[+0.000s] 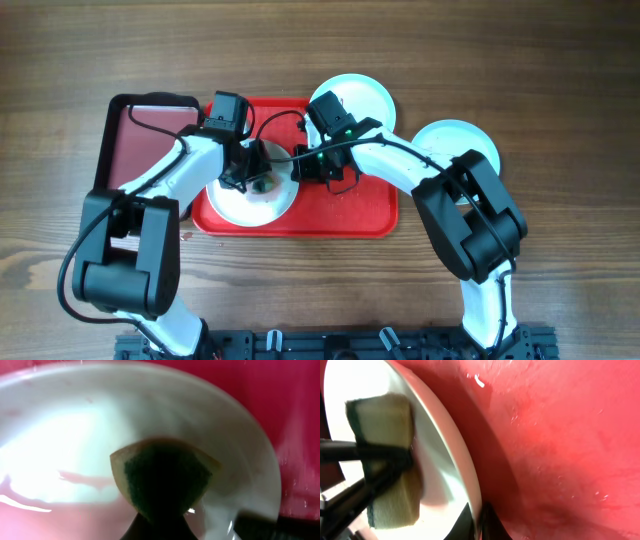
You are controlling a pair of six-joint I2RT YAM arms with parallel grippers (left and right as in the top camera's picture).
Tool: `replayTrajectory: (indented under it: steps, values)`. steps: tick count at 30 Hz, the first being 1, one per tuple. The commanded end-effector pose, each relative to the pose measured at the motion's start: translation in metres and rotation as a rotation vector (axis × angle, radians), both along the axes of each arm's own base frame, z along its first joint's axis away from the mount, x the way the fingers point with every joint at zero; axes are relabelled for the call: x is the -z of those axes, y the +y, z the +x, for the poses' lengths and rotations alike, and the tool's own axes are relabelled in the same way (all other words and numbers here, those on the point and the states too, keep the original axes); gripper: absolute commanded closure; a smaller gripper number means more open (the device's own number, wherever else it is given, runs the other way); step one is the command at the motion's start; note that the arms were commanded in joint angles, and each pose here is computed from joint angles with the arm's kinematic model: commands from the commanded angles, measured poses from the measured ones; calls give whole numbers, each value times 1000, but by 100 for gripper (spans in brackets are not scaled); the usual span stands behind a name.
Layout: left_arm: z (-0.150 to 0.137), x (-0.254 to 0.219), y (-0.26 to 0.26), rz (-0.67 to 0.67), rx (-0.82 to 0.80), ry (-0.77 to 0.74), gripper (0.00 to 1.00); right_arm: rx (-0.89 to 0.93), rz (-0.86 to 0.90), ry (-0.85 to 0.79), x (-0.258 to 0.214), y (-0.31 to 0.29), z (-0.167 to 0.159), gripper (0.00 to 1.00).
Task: Clean dirty plates on tray and stack at the side
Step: 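Scrub the held plate with the sponge in the left gripper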
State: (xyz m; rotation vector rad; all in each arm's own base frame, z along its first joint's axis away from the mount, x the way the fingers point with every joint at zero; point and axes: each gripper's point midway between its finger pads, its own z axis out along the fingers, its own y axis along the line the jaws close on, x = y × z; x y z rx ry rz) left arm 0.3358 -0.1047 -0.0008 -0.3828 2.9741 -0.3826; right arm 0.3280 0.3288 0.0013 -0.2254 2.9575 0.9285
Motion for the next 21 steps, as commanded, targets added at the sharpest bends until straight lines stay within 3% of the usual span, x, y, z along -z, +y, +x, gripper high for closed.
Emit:
replayTrajectory:
  steps: [1,3,6,9,13,15,18,21]
  values:
    - [-66,22,-36,-257,292,186,96,-25,-21,71,26,-2,-18,96]
    - [-74,10,-54,-382,394,163,96,-25,-21,70,25,-2,-17,96]
    - [-78,12,-51,-362,462,152,96,-28,-21,69,26,-2,-18,96]
    - [-72,31,-18,-137,412,176,96,-28,-21,69,26,-2,-18,96]
    - [-55,39,86,479,13,191,96,-28,-21,68,25,-2,-18,96]
    - [-52,35,102,570,-76,170,96,-29,-21,68,25,-2,-18,96]
    - [-48,38,89,499,-70,157,96,-31,-22,64,26,-2,-17,96]
    - [-44,44,17,140,187,130,96,-30,-20,59,25,-1,-16,96]
